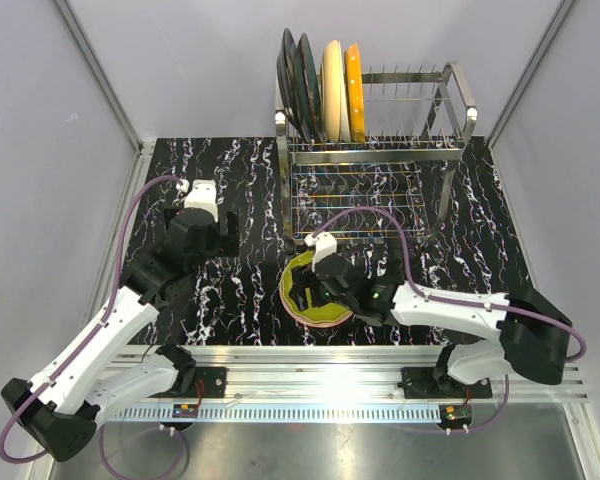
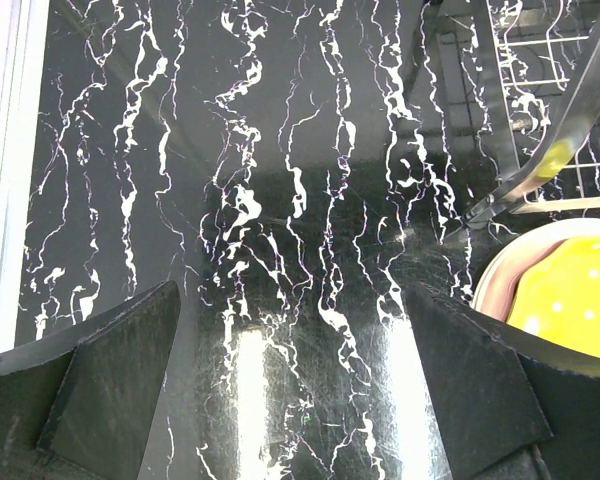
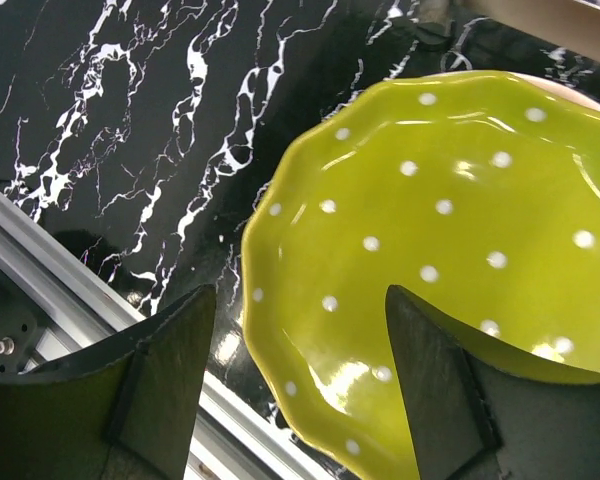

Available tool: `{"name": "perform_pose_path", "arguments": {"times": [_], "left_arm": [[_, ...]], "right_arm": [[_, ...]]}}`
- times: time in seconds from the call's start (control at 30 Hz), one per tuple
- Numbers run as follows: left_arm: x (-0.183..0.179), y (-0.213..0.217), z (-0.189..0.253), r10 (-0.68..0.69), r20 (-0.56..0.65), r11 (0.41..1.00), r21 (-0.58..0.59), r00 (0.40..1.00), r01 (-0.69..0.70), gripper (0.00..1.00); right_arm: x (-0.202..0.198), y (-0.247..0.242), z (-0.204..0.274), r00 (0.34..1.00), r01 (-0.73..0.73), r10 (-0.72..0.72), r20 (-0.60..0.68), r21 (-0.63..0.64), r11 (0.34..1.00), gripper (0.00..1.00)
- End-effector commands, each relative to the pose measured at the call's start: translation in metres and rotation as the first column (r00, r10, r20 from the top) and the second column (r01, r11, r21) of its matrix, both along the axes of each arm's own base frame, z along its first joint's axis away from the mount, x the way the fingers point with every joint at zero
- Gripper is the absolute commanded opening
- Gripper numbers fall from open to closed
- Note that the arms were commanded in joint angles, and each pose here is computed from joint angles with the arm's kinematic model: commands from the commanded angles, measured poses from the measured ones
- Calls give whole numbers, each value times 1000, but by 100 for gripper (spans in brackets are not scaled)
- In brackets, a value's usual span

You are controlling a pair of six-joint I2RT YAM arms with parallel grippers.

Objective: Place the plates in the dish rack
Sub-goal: Grab a plate with the right arm

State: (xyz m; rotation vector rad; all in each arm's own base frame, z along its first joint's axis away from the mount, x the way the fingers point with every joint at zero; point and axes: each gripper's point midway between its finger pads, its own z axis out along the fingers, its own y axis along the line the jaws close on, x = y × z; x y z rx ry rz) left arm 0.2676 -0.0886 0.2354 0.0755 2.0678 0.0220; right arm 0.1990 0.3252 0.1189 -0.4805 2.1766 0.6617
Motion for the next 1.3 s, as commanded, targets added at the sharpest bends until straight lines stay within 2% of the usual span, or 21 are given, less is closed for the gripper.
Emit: {"name": "perform_pose_path", "arguments": {"times": [0.0, 0.13, 0.37, 0.43, 0.57, 0.73, 0.97, 1.27], "left_arm": [[4, -7, 9, -4, 35, 999, -54, 999, 6, 99], [5, -10, 6, -15, 22, 998, -57, 1000, 16, 99], [5, -12, 6, -24, 18, 998, -61, 1000, 25, 99], [5, -12, 7, -27, 19, 998, -64, 999, 28, 99], [4, -14, 6, -32, 17, 997, -69, 999, 34, 99], [4, -14, 7, -34, 16, 997, -71, 999, 35, 99], [3, -16, 6, -44, 14, 996, -75, 999, 45, 99], [3, -16, 7, -45, 16, 996, -77, 999, 46, 99]], "right_arm": [[14, 30, 27, 997, 15, -21, 69, 82, 997, 75], [7, 49, 22, 998, -23, 17, 64, 89, 996, 74], [8, 58, -2, 996, 46, -40, 80, -79, 996, 67], [8, 61, -1, 995, 60, -52, 84, -88, 994, 64], [8, 54, -14, 990, 114, -94, 107, -204, 972, 59], [1, 51, -20, 986, 145, -113, 125, -285, 948, 53], [-1, 47, -28, 984, 162, -132, 119, -299, 940, 45], [-11, 54, -39, 990, 130, -104, 96, -319, 939, 41]]}}
